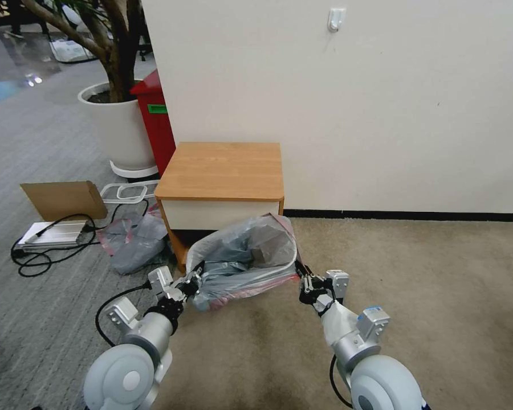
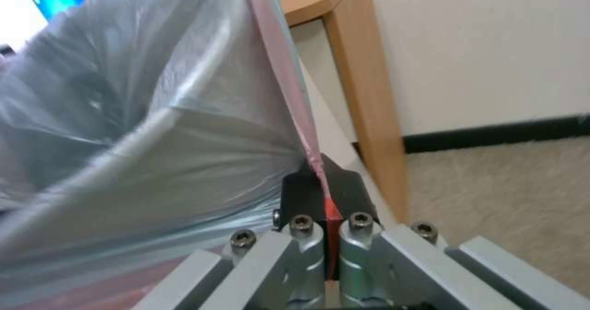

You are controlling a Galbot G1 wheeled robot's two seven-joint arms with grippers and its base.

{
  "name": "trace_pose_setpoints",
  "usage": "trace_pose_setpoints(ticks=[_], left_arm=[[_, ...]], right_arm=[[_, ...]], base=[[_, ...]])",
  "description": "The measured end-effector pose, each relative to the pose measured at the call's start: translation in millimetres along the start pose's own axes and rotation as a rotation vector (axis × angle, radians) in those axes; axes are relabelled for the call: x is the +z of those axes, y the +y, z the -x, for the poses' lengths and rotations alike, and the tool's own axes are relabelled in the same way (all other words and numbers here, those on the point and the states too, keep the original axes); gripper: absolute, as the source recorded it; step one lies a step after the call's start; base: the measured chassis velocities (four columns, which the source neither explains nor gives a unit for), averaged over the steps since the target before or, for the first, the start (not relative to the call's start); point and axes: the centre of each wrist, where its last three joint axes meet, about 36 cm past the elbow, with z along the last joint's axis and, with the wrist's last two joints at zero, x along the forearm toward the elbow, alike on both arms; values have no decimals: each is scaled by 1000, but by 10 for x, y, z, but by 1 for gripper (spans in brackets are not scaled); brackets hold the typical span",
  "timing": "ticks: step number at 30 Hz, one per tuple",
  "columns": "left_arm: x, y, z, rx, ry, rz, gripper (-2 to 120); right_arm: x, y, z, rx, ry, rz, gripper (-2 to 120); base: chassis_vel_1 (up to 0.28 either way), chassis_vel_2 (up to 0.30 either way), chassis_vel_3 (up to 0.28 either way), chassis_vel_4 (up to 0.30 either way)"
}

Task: Pick up the garbage bag from the table and place it over the trash can.

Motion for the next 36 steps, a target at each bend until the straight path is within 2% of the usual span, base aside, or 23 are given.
trace_pose_setpoints(ticks=[2,8,11,15,21,25,27,29,32,33,36], left_arm=[[27,-22,-11,11,13,-6,7],[39,-33,-19,17,18,-8,7],[39,-57,-30,26,17,-12,5],[66,-66,-38,25,21,-18,5],[74,-61,-37,22,22,-17,5],[53,-41,-12,17,15,-11,5],[40,-1,16,-6,6,27,5],[32,14,22,-17,0,46,5],[-19,55,46,-69,-24,104,5],[-19,55,46,-69,-24,104,5],[-78,64,65,-104,-41,122,5]], right_arm=[[9,-16,10,54,27,-102,0],[23,-41,7,104,61,-214,0],[63,-130,38,145,88,-338,0],[82,-155,59,128,104,-394,0],[84,-132,49,113,104,-392,0],[71,-124,32,117,79,-413,13],[47,-130,-19,141,62,-467,23],[42,-128,-39,144,60,-471,26],[7,-95,-137,117,69,-429,40],[7,-95,-137,117,69,-429,40],[0,-124,-207,107,82,-409,54]], base=[[0,0,0,0],[0,0,0,0],[0,0,0,0],[0,0,0,0],[0,0,0,0],[0,0,0,0],[0,0,0,0],[0,0,0,0],[0,0,0,0],[0,0,0,0],[0,0,0,0]])
